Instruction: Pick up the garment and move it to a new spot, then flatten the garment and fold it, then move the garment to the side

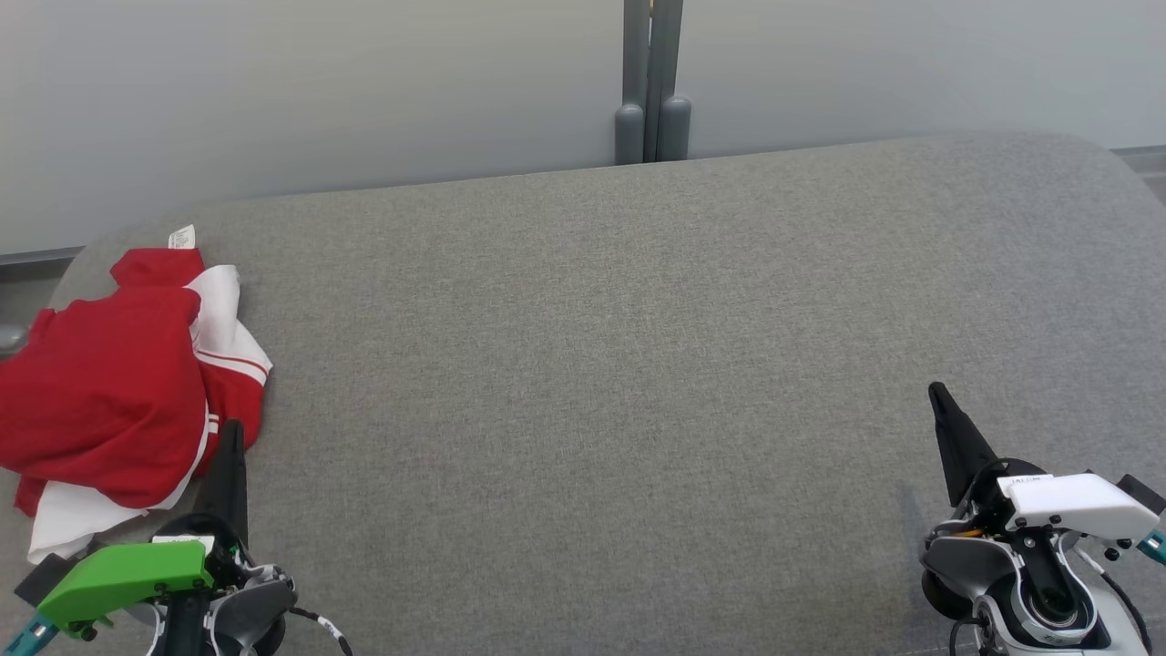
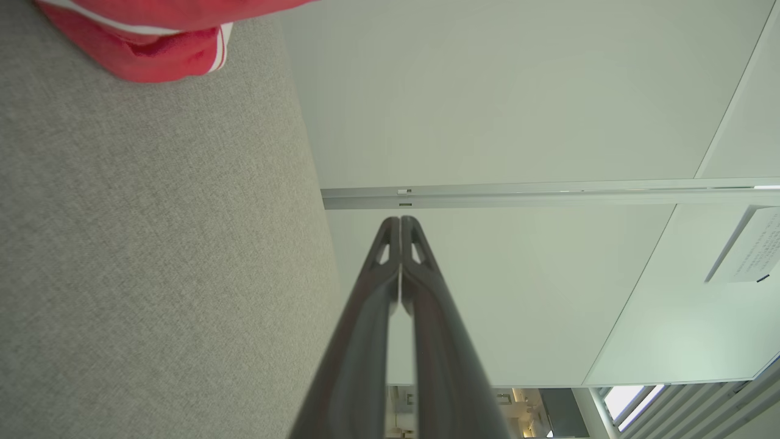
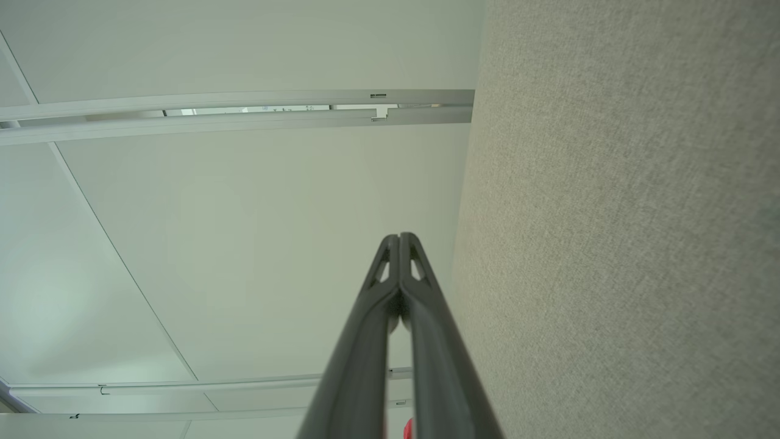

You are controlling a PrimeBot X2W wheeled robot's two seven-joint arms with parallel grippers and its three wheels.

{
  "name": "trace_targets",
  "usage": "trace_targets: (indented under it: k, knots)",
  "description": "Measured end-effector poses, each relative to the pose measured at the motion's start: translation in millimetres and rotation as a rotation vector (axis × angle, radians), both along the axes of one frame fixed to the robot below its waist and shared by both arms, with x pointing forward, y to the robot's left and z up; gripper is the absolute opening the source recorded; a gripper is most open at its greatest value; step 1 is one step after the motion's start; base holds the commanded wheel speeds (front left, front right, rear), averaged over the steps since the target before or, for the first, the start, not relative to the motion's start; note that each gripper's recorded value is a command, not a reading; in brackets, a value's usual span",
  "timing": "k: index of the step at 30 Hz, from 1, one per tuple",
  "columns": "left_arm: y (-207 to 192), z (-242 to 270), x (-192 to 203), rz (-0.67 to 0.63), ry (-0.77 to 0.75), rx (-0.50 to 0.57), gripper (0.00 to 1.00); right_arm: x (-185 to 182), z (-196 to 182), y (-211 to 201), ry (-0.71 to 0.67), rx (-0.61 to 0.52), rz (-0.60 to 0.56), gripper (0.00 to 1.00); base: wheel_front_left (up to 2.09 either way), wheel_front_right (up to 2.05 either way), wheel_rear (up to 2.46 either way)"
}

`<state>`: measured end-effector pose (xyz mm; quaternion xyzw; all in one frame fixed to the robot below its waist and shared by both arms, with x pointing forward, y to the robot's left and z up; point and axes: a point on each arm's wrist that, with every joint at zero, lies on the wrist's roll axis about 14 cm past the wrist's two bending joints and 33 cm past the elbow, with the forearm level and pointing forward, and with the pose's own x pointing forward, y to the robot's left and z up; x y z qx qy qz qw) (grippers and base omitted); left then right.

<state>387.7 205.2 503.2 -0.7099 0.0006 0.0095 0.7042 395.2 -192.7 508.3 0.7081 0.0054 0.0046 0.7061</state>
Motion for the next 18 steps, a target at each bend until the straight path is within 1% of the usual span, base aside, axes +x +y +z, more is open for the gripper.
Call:
trace_targets:
  k: [18]
  knots:
    - [0.0,0.0,0.0,0.000,0.000,0.000,0.00,0.0,0.0,0.0,0.000,0.000,0.000,0.00,0.00,0.00,0.00]
